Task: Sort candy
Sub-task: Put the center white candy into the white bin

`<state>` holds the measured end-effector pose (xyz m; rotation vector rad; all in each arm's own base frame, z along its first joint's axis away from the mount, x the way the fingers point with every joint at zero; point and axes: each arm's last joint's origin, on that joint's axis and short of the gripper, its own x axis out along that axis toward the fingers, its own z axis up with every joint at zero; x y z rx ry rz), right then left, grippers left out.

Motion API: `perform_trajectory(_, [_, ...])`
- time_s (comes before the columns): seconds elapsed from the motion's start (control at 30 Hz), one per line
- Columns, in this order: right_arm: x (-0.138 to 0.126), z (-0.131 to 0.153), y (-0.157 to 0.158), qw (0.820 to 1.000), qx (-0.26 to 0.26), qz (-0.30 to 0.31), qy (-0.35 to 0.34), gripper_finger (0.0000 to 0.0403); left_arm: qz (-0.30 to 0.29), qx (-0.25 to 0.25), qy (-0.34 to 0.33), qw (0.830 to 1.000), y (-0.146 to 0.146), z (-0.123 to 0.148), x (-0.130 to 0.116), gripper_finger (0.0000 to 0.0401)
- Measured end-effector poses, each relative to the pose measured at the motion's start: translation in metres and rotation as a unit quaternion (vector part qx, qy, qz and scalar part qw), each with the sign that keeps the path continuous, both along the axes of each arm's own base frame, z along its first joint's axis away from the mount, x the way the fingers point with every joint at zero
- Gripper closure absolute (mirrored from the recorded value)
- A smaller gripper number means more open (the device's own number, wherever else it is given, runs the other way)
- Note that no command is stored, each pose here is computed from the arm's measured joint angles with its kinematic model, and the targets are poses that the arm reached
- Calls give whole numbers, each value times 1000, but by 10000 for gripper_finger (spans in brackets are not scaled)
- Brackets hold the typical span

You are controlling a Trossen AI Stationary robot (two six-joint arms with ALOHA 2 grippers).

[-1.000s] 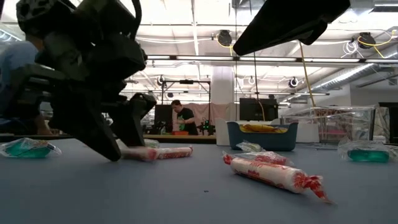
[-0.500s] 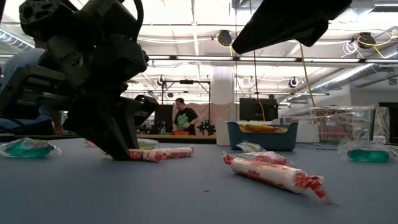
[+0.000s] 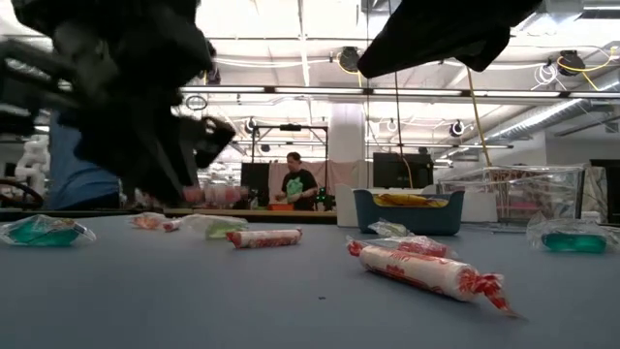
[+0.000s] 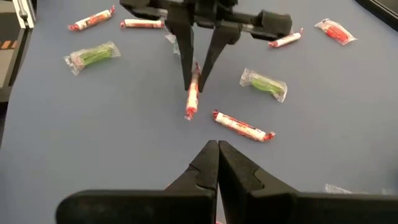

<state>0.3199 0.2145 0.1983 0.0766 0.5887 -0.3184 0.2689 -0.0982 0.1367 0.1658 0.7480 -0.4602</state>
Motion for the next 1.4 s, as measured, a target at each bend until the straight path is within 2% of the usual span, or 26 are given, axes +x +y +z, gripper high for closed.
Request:
perform_trajectory(0.3, [5, 5, 0, 999, -4, -4, -31, 403, -3, 1, -63, 998, -12, 34, -12, 350])
perform_trajectory(0.47, [18, -3, 7, 997, -13, 10, -71, 394, 5, -1, -109, 994, -16, 53, -20, 350])
perform_trajectory(0.57, [30, -10, 8, 995, -25, 25, -90, 365, 4, -4, -125, 992, -19, 61, -24, 350])
perform_trajectory(0.73, [49, -15, -5, 992, -41, 40, -111, 286, -2, -10, -140, 990, -24, 65, -26, 350])
perform_trajectory(0.87, [55, -14, -10, 990, -52, 56, -118, 223, -4, -11, -140, 990, -25, 65, -26, 350])
perform_trajectory(1.0, [57, -14, -9, 989, -41, 81, -117, 189, 4, -5, -141, 990, -24, 65, -26, 351])
perform_trajectory(1.13, [58, -11, -8, 987, -35, 80, -133, 185, 15, -3, -144, 989, -24, 65, -26, 351])
perform_trajectory(1.4, [61, -9, -13, 986, -34, 75, -142, 202, 22, -11, -146, 989, -24, 66, -25, 351])
